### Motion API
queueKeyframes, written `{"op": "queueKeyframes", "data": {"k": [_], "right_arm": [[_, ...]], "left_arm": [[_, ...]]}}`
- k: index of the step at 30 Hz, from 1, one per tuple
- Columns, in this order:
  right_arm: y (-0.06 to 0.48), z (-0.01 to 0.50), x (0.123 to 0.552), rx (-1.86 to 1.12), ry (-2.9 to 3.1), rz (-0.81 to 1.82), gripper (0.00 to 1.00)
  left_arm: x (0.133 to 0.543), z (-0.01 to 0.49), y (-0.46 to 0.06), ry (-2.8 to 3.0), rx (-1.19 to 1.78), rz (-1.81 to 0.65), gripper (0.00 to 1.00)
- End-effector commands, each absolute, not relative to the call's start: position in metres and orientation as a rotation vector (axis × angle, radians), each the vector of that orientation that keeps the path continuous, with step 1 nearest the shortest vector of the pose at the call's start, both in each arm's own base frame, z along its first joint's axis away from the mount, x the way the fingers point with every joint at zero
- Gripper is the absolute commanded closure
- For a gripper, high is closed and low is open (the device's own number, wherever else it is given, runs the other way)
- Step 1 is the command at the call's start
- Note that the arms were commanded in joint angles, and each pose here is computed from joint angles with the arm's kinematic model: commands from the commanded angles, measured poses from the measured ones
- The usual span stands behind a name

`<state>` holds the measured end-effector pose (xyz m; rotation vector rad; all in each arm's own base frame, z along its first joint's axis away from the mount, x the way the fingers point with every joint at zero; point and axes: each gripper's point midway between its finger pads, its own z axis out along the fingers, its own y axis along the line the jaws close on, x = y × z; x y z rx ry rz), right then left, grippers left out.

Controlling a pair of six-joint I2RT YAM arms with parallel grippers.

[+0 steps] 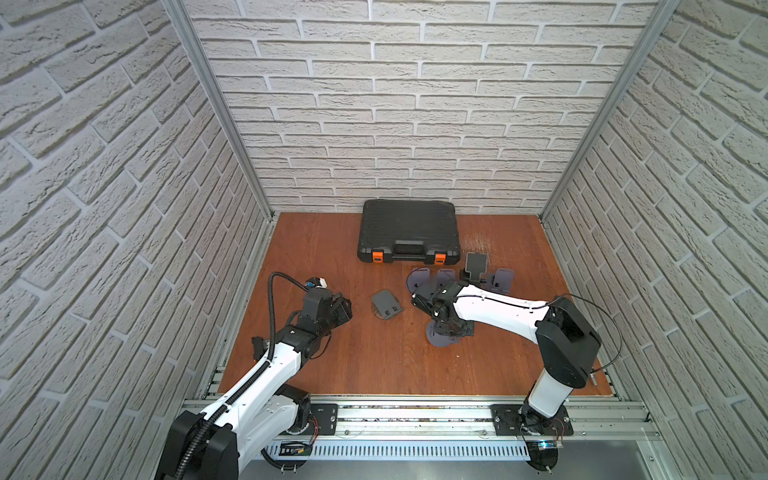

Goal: Open the phone stand
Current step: Place the phone stand at the center of the board.

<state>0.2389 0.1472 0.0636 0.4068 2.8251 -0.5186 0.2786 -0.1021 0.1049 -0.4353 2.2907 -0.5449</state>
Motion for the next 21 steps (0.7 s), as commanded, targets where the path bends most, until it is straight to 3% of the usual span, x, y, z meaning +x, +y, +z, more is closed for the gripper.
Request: {"op": "queueKeyframes", "data": {"k": [1,13,18,21], "right_arm": [[0.147,0.057,0.244,0.446,2.799,-0.536,0.91],[0.151,0.047,0.242,0.428,2.835,-0.5,0.85],[0.155,0.061,0.24,0.343,2.84,-0.446,0.72],[0.167,0.074,0.241,0.145,2.869,-0.367,0.57]], "left_arm": [[0.289,0.125,-0.106,2.233,-0.4,-0.559,0.48],[0.289,0.122,-0.105,2.241,-0.41,-0.551,0.48],[0.29,0.12,-0.106,2.242,-0.413,-0.551,0.48],[0.291,0.119,-0.107,2.239,-0.41,-0.552,0.48]]}}
